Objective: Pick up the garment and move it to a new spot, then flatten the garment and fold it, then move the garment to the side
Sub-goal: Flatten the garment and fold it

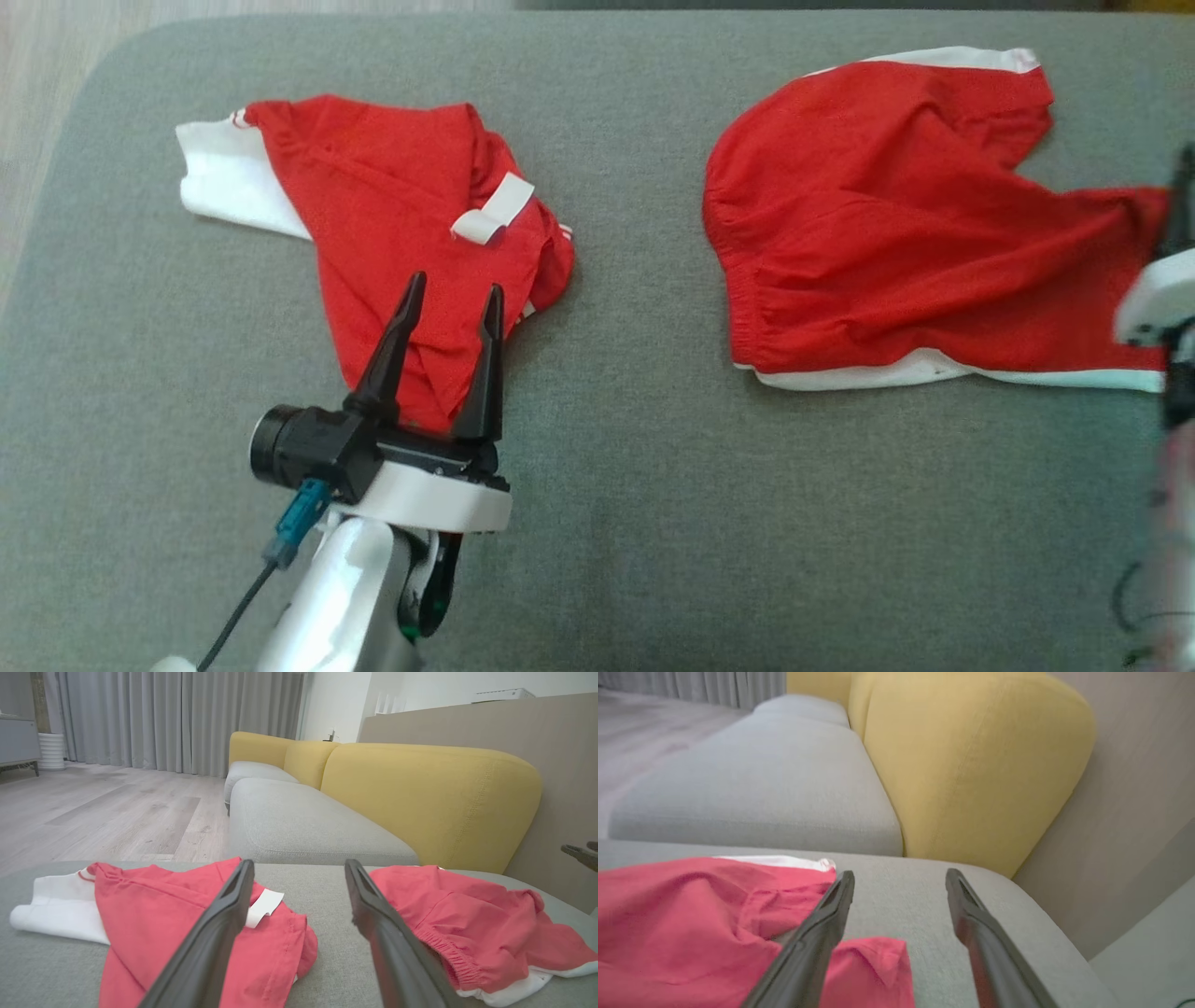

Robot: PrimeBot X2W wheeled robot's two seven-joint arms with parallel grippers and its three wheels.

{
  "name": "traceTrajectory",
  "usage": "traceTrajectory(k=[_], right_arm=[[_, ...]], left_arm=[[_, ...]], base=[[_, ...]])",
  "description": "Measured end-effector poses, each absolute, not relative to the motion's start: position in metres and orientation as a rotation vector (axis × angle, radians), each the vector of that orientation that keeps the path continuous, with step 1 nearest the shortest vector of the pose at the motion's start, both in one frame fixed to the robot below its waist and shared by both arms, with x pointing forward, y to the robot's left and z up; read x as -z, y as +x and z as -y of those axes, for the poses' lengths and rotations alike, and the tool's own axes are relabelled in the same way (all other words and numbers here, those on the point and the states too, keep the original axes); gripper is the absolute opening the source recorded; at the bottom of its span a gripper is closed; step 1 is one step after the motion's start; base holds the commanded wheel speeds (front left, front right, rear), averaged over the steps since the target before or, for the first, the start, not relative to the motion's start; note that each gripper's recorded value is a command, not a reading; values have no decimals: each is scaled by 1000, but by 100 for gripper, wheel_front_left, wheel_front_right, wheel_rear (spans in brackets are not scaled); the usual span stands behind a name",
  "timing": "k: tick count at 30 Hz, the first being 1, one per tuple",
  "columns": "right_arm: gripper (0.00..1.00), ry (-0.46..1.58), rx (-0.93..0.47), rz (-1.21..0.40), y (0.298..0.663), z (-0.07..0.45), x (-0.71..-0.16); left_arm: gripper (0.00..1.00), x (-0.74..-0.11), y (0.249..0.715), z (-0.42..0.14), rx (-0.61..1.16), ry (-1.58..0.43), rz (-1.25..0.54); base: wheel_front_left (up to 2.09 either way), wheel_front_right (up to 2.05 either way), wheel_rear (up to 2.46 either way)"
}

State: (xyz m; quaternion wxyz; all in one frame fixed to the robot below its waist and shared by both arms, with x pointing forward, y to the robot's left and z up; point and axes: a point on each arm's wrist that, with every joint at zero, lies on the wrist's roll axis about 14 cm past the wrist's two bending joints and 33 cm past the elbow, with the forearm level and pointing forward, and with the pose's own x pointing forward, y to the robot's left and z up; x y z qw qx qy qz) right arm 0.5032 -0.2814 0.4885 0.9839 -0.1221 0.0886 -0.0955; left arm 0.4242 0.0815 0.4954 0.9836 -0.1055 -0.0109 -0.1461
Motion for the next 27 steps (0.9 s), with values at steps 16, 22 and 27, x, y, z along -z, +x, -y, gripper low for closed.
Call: traceTrajectory(k=[16, 22, 27], right_arm=[[100, 21, -47, -7, 403, 186, -481], [100, 46, -26, -4, 389, 191, -480], [100, 40, 8, -3, 390, 203, -480]], left_arm=[[100, -515, 413, -51, 392, -194, 66], [100, -496, 410, -38, 438, -160, 14], [100, -455, 394, -2, 592, -100, -131]], base=[[0, 0, 0], [0, 0, 0], [0, 0, 0]])
